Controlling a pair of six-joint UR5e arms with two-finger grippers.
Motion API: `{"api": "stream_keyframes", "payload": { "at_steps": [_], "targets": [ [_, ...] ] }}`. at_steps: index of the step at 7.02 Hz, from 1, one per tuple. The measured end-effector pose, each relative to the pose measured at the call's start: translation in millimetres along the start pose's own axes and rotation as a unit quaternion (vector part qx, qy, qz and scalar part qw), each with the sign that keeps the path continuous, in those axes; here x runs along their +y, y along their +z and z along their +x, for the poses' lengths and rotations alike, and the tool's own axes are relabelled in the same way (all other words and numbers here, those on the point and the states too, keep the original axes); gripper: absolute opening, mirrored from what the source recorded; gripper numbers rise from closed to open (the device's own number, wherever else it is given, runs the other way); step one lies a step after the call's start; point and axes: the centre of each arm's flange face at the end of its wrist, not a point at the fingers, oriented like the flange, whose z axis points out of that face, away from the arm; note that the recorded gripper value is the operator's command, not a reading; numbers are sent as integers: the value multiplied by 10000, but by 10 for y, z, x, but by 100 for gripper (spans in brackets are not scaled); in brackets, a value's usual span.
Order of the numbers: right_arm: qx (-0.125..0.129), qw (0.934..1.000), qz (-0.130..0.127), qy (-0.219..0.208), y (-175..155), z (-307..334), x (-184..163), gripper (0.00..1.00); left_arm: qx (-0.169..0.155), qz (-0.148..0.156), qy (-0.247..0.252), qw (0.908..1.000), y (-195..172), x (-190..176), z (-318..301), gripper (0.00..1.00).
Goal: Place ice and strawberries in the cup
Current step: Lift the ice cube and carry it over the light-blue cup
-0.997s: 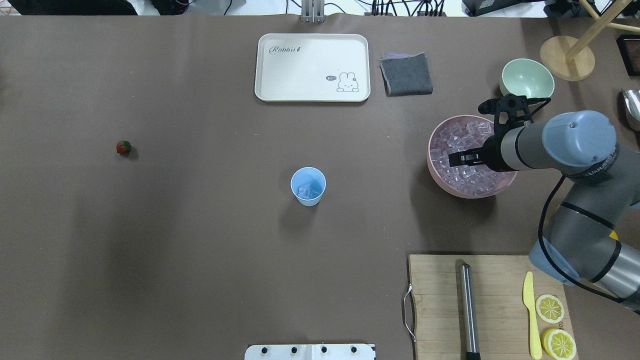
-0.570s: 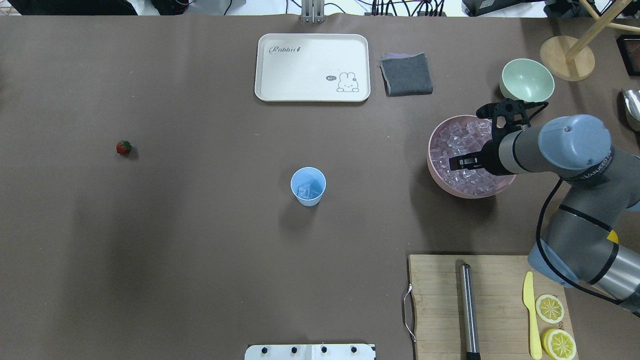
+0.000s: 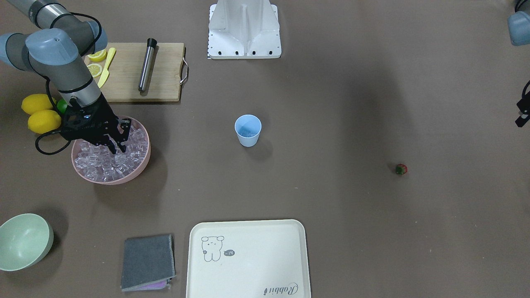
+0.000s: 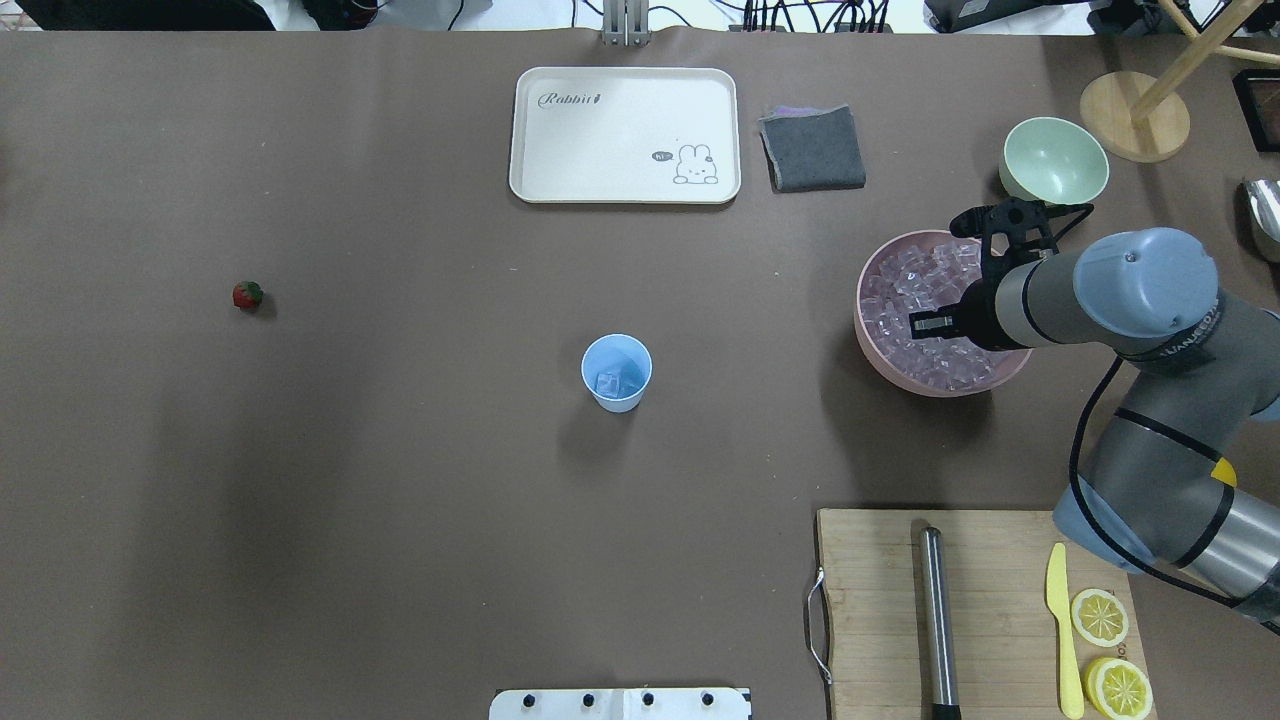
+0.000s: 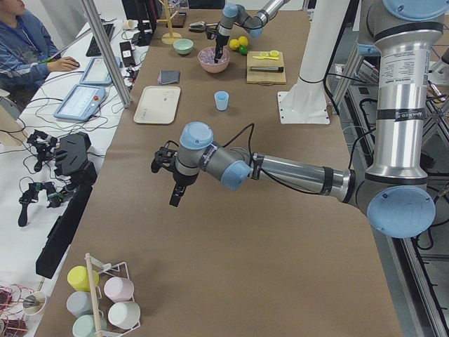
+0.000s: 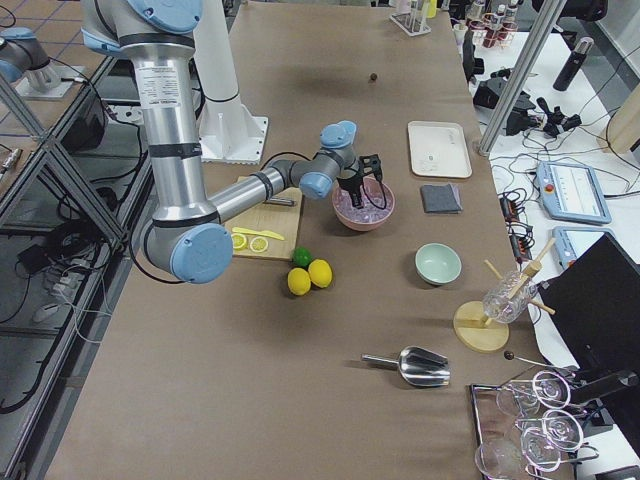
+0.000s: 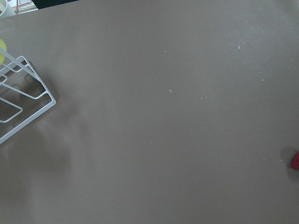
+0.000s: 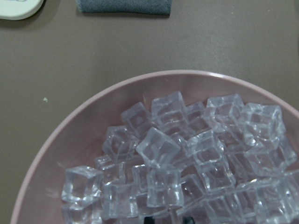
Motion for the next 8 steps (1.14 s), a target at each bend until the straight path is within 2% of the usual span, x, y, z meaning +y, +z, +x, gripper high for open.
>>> {"api": "stream_keyframes", "payload": {
  "at_steps": [3,5,8],
  "targets": [
    [-161,9997,150,101,-243,32,-223,1,12,-12,23,10000,31,-48,27,98],
    [-491,9979,411,119,-584,-133,-525,1,18,-10,29,10000,32,-49,38,98],
    [-1063,9909,820,-70,-942,-826,-883,4,35,2,-147,9999,20,-50,59,98]
  ]
}}
